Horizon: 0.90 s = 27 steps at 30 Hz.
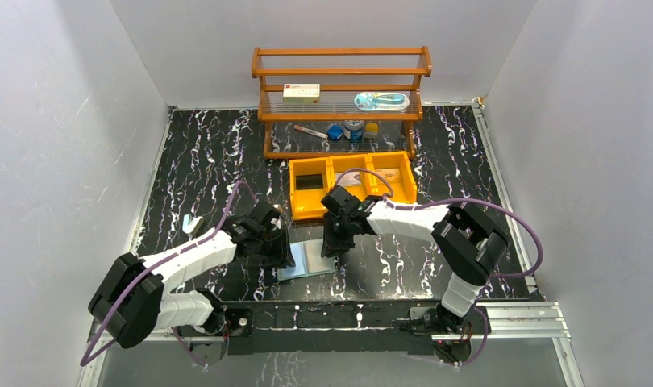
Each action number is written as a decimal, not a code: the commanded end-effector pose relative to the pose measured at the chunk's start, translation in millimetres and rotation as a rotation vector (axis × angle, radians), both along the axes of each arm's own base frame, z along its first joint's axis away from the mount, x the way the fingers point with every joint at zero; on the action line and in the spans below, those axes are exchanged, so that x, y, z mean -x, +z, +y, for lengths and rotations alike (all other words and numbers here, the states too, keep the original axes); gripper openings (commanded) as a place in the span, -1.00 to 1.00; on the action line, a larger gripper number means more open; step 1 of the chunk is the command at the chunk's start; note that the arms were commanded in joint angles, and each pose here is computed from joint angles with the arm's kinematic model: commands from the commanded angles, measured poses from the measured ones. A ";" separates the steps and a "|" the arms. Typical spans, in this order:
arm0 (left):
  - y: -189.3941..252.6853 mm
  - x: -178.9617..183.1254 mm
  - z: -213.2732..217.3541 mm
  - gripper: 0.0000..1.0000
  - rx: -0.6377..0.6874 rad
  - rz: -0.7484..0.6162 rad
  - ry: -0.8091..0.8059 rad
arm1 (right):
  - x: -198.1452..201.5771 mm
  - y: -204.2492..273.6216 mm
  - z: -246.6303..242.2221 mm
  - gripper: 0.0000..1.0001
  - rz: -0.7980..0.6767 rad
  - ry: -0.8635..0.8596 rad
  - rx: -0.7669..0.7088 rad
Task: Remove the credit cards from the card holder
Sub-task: Remove the credit card from the card holder.
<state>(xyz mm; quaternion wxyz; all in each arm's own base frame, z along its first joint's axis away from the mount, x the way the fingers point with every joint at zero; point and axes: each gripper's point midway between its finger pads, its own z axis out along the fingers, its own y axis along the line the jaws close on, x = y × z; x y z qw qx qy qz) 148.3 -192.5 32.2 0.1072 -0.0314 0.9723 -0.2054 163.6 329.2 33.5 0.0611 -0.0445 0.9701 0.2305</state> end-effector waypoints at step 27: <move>-1.3 3.5 -0.1 -0.36 0.009 0.014 -0.002 | -10.1 65.2 44.8 -0.36 -0.075 0.029 -0.219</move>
